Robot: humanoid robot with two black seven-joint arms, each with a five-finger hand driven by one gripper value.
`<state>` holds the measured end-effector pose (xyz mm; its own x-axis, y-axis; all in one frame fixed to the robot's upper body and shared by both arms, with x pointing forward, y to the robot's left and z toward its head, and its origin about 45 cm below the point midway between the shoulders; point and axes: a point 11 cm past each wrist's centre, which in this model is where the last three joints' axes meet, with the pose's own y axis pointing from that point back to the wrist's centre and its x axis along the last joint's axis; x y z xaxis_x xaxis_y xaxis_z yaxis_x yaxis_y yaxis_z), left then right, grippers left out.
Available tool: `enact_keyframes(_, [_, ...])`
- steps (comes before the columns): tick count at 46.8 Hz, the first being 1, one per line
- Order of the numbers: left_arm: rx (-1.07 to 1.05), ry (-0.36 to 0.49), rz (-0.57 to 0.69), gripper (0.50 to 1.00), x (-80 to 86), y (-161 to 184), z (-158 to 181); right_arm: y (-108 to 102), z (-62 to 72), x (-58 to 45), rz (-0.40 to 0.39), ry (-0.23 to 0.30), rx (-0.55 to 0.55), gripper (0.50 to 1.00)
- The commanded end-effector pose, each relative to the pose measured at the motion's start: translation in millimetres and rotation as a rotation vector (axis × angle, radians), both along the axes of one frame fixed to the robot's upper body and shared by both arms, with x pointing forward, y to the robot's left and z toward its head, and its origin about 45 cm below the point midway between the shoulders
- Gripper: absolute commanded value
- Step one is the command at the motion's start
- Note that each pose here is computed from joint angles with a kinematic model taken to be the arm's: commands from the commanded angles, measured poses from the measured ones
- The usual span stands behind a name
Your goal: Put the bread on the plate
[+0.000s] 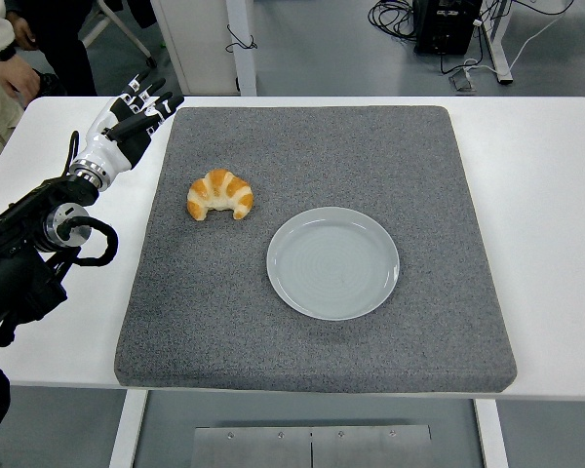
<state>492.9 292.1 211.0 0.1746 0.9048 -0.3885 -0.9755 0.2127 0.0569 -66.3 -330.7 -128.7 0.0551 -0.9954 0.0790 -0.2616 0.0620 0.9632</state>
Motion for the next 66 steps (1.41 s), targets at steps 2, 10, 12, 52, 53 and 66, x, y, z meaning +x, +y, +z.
enact_keyframes(2, [0.000,0.002,0.000,0.977,-0.2,0,-1,0,0.0,0.0,0.000,0.000,0.000,1.000])
enact_keyframes(10, [-0.002,0.000,0.000,0.977,-0.1,-1,-1,0,0.0,0.0,0.000,0.000,0.000,1.000])
enact_keyframes(12, [-0.003,-0.007,0.003,0.977,0.0,-1,0,0,0.0,0.0,0.000,0.000,0.000,1.000])
enact_keyframes(52, [-0.056,-0.062,-0.060,0.977,-8.1,-12,25,0,0.0,0.0,0.000,0.000,0.000,1.000])
enact_keyframes(53, [-0.054,-0.067,-0.067,0.977,-8.7,-13,28,0,0.0,0.0,0.000,0.000,0.000,1.000])
enact_keyframes(66, [0.045,-0.127,-0.128,0.977,-20.9,-15,51,0,0.0,0.0,0.000,0.000,0.000,1.000])
